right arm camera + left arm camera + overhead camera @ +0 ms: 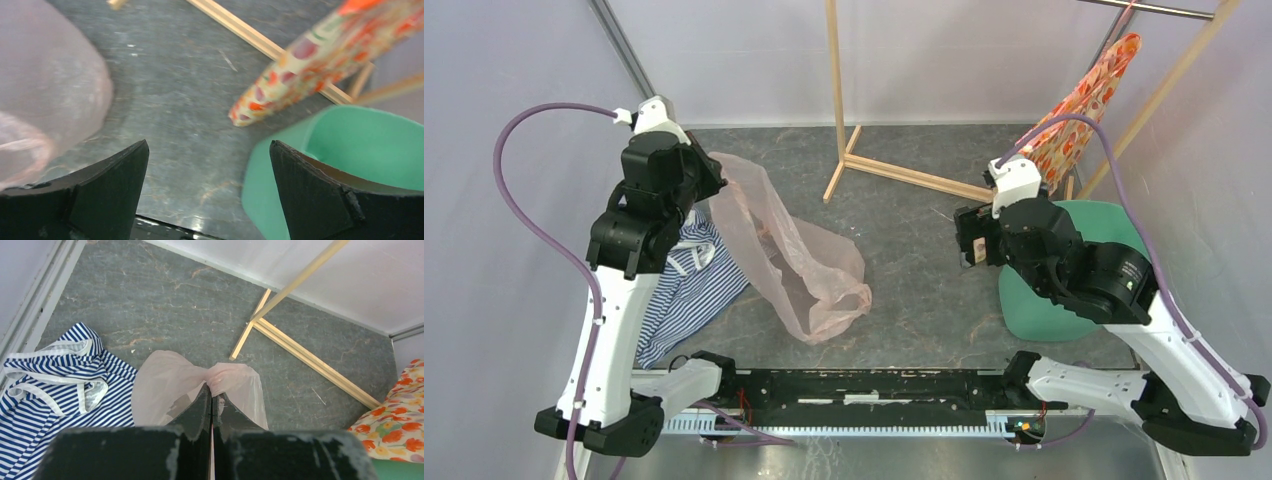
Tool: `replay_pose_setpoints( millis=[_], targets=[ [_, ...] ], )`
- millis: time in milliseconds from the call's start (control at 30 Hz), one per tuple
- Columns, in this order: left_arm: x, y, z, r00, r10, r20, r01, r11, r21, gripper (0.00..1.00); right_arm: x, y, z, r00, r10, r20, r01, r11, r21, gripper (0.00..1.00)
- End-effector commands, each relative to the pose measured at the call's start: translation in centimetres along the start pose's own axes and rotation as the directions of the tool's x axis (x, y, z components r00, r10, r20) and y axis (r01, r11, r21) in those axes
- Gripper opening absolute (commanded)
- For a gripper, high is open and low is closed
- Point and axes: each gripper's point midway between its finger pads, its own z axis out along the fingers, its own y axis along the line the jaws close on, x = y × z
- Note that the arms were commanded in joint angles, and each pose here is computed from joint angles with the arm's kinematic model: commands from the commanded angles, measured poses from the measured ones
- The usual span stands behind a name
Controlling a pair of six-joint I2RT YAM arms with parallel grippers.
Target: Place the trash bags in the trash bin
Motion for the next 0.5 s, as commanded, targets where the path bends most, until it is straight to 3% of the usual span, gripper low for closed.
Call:
replay_pose_setpoints(
  millis=[0,133,467],
  targets=[
    [-2.6,-1.0,-0.2,0.997,0.028,0.076,-0.031,0.999,0.034,0.02,1.5,-5.3,-1.3,1.0,0.012,-0.015,-0.007,0.965,0.261,0.98],
    [-2.5,-1.7,0.0,0.998,0.024,0.066,-0.029,0.997,0.07,0.02,2.3,-6.7,-1.3,1.0,0.018,0.002,-0.018,0.94,0.34,0.98],
    [-1.8,-2.3,0.1,0.999,0.042,0.034,-0.046,0.993,0.106,0.02,5.1,-9.3,1.1,0.996,0.042,-0.076,-0.002,0.89,0.456,0.98]
  ],
)
